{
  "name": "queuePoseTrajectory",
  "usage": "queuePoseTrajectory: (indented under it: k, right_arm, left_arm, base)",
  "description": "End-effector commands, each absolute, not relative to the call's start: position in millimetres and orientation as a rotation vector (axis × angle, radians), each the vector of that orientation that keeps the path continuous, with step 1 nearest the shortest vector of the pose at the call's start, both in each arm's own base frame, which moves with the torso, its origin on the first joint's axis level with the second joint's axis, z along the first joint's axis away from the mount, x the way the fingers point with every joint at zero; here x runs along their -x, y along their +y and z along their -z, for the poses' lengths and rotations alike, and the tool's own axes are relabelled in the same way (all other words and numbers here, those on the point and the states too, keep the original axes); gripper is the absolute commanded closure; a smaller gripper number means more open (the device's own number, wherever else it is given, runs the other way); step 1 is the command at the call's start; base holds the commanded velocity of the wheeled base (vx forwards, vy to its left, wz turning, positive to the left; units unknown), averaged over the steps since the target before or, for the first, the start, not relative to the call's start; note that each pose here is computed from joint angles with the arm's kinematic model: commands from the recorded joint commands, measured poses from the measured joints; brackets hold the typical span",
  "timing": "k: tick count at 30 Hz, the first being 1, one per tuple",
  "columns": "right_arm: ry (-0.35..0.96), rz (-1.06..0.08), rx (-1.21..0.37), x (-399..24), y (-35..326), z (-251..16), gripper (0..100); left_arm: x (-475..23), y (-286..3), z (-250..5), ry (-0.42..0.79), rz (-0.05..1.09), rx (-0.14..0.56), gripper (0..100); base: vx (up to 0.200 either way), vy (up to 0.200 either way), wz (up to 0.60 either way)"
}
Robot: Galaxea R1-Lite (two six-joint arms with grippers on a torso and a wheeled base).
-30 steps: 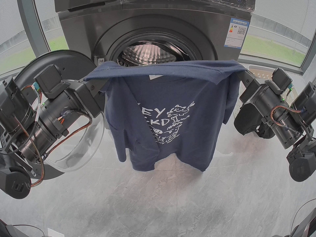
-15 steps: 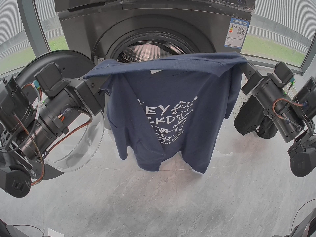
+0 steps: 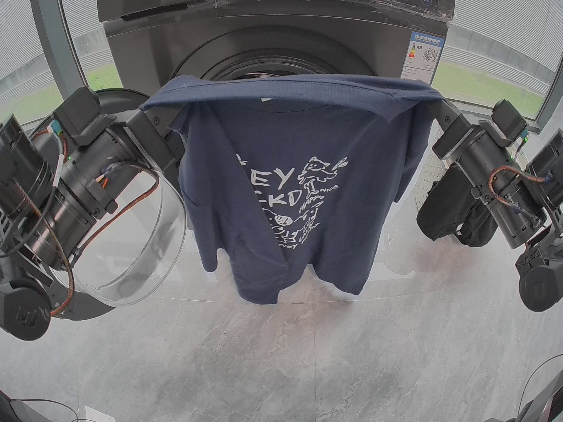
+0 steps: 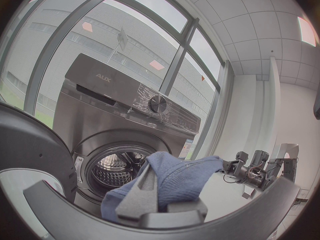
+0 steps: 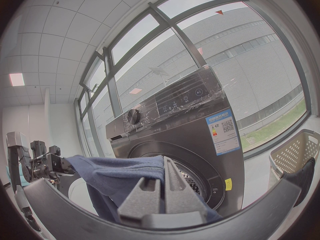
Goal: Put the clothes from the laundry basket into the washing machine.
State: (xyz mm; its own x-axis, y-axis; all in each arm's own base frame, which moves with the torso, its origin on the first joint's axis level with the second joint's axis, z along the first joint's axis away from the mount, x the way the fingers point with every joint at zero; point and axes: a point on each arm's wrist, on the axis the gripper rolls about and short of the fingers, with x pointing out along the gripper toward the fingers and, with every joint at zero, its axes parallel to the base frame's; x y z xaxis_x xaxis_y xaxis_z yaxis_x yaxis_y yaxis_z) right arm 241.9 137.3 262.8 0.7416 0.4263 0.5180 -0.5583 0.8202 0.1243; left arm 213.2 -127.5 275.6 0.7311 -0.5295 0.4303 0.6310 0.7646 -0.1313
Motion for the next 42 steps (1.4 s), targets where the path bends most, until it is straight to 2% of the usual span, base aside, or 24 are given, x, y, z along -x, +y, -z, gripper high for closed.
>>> queuePoseTrajectory:
  k: [1, 7, 9, 13, 14, 15, 16, 17, 19, 20, 25, 28, 35, 42]
  right_arm:
    - [-0.477, -0.55, -0.276, -241, 137, -258, 100]
    - [-0.464, -0.55, -0.271, -241, 137, -254, 100]
    - [-0.417, -0.554, -0.258, -239, 137, -242, 100]
    - [-0.277, -0.607, -0.234, -237, 154, -205, 100]
    - [-0.274, -0.608, -0.232, -237, 154, -204, 100]
    - [-0.204, -0.621, -0.217, -238, 158, -185, 100]
    - [-0.204, -0.621, -0.217, -238, 158, -185, 100]
    - [-0.134, -0.652, -0.199, -235, 164, -166, 100]
    - [-0.065, -0.69, -0.18, -234, 174, -147, 100]
    - [-0.036, -0.7, -0.171, -234, 177, -138, 0]
    - [0.109, -0.792, -0.119, -224, 192, -97, 0]
    - [0.158, -0.83, -0.098, -217, 197, -85, 0]
    - [0.18, -0.861, -0.074, -209, 201, -80, 0]
    - [0.117, -0.803, -0.099, -247, 209, -79, 0]
  left_arm:
    - [-209, -127, -279, -0.396, 0.655, 0.282, 100]
    - [-210, -129, -274, -0.376, 0.664, 0.276, 100]
    - [-209, -133, -268, -0.352, 0.682, 0.27, 100]
    - [-208, -150, -261, -0.323, 0.738, 0.274, 100]
    - [-208, -151, -261, -0.323, 0.74, 0.275, 100]
    - [-210, -153, -259, -0.317, 0.742, 0.272, 100]
    - [-210, -153, -259, -0.317, 0.742, 0.272, 100]
    - [-211, -154, -259, -0.32, 0.744, 0.274, 100]
    - [-211, -154, -259, -0.321, 0.744, 0.275, 100]
    - [-211, -154, -259, -0.321, 0.744, 0.275, 100]
    - [-210, -153, -265, -0.345, 0.744, 0.283, 100]
    - [-210, -150, -267, -0.353, 0.739, 0.283, 100]
    - [-210, -150, -269, -0.359, 0.74, 0.285, 100]
    - [-205, -149, -274, -0.377, 0.747, 0.289, 100]
  base:
    - [0.0, 0.0, 0.0]
    - [0.0, 0.0, 0.0]
    - [0.0, 0.0, 0.0]
    - [0.0, 0.0, 0.0]
    - [0.0, 0.0, 0.0]
    - [0.0, 0.0, 0.0]
    - [0.0, 0.0, 0.0]
    - [0.0, 0.0, 0.0]
    - [0.0, 0.0, 0.0]
    - [0.0, 0.0, 0.0]
    - [0.0, 0.0, 0.0]
    - [0.0, 0.0, 0.0]
    - [0.0, 0.0, 0.0]
    - [0.0, 0.0, 0.0]
